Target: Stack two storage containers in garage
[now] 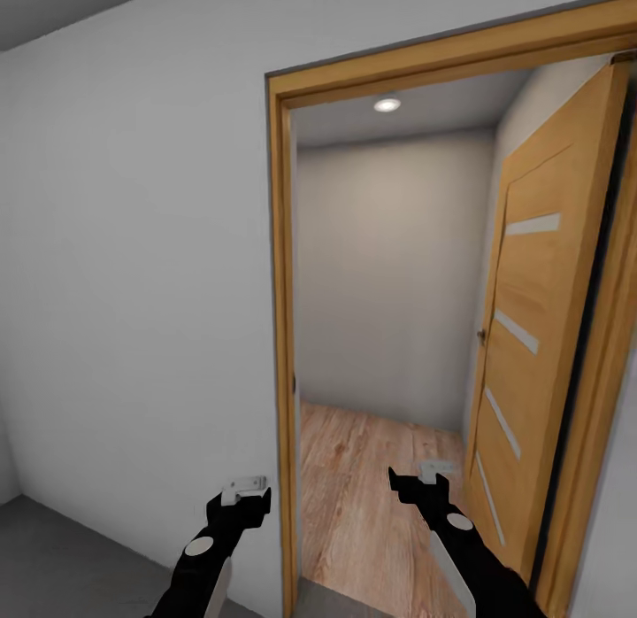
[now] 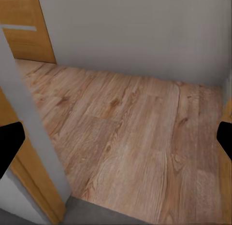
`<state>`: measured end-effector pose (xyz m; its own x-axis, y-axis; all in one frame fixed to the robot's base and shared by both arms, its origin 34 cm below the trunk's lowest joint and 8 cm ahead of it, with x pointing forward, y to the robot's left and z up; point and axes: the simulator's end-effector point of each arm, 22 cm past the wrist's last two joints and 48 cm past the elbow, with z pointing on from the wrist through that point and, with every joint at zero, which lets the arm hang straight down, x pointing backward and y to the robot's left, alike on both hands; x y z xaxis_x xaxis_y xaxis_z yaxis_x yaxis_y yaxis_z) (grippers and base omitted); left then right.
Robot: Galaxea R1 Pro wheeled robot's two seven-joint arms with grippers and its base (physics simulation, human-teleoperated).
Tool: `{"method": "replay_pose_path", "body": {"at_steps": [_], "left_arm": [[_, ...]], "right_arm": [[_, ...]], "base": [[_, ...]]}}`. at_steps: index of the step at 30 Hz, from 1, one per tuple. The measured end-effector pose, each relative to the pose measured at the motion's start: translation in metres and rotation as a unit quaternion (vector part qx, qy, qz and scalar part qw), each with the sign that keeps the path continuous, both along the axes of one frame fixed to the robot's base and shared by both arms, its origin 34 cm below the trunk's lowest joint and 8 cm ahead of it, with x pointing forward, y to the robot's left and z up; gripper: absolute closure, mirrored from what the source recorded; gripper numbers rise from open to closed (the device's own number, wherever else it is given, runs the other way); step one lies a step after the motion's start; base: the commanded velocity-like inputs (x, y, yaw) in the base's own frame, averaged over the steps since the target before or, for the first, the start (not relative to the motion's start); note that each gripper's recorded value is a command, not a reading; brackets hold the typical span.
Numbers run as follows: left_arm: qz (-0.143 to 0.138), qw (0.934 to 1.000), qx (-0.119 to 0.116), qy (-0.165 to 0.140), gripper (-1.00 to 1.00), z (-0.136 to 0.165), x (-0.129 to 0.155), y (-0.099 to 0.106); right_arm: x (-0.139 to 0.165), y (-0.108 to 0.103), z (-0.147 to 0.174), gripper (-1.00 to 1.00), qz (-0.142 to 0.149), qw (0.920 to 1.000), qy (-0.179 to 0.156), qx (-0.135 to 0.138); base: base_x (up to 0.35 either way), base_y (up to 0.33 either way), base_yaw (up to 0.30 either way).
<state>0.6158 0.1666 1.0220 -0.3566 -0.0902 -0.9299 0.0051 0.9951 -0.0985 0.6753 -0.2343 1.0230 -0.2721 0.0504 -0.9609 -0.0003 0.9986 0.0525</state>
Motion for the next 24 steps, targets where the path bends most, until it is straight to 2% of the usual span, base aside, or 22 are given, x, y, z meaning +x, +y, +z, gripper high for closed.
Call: {"method": "replay_pose_path", "body": {"at_steps": [24], "left_arm": [[-0.001, 1.0, 0.0, 0.0, -1.0, 0.0001, 0.0001, -0.0003]], "right_arm": [[0.0, 0.0003, -0.0001, -1.0, 0.0, 1.0, 0.0, 0.001]], "base": [[0.0, 0.0, -0.298]]}}
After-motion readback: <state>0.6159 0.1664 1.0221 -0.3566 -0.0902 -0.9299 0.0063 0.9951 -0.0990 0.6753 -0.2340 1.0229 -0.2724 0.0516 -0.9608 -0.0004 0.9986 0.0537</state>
